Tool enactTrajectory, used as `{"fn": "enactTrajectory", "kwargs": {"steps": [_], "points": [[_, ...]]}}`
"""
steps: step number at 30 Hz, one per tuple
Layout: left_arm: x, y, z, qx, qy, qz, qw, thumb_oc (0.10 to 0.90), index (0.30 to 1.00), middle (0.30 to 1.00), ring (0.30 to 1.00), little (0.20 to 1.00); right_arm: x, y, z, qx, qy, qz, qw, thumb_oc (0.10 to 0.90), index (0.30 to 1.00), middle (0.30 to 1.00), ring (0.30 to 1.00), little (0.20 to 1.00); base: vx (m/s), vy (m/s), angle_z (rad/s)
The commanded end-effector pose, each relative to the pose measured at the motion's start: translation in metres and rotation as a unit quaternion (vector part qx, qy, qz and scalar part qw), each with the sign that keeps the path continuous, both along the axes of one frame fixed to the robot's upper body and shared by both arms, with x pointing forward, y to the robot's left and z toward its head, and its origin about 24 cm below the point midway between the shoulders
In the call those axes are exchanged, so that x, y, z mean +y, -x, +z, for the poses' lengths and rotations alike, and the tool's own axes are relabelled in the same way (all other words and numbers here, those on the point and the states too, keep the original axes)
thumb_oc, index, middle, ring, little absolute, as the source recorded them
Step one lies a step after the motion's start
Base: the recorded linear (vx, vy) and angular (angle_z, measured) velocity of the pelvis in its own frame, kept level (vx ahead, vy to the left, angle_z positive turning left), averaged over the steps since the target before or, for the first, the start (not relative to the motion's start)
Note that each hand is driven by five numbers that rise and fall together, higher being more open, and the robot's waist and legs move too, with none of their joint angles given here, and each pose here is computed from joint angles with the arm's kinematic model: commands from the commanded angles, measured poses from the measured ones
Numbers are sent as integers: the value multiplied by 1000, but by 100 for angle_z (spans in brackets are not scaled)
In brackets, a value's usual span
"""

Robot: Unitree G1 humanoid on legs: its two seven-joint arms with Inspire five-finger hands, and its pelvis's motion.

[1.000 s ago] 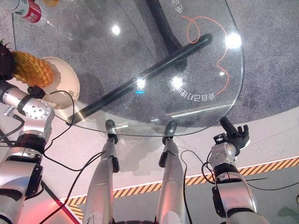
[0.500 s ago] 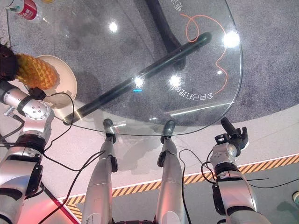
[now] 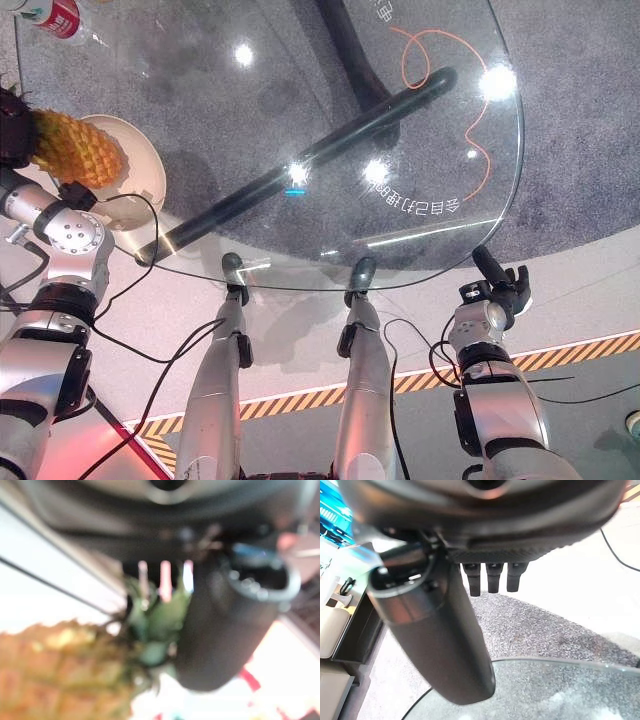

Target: Pick up the fruit to the plate

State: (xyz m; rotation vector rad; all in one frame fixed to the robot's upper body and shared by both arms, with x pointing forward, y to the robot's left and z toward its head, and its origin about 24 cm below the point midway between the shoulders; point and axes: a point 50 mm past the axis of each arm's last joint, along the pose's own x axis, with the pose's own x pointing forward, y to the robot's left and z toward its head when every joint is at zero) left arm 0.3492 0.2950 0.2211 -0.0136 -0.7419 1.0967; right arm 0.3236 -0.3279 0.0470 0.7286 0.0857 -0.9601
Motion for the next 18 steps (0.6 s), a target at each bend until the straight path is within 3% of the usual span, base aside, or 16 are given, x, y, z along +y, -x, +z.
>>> {"fn": "enactTrajectory", "kwargs": {"steps": [1,6,12,18], "points": [[17,13,48,-98,-27,28,994,158,349,349,349,258,-28,15,7,-7,14,-67,998,800,900,900,900,900,0,0,0],[17,12,50,-98,-29,27,994,218,401,401,401,318,-28,14,10,-8,15,-67,998,800,900,900,900,900,0,0,0],[17,13,50,-101,-33,20,994,375,535,535,535,475,-29,14,11,-11,16,-67,998,800,900,900,900,900,0,0,0],[15,12,49,-100,-33,15,994,399,556,556,556,499,-29,14,9,-10,16,-67,998,800,900,900,900,900,0,0,0]]}}
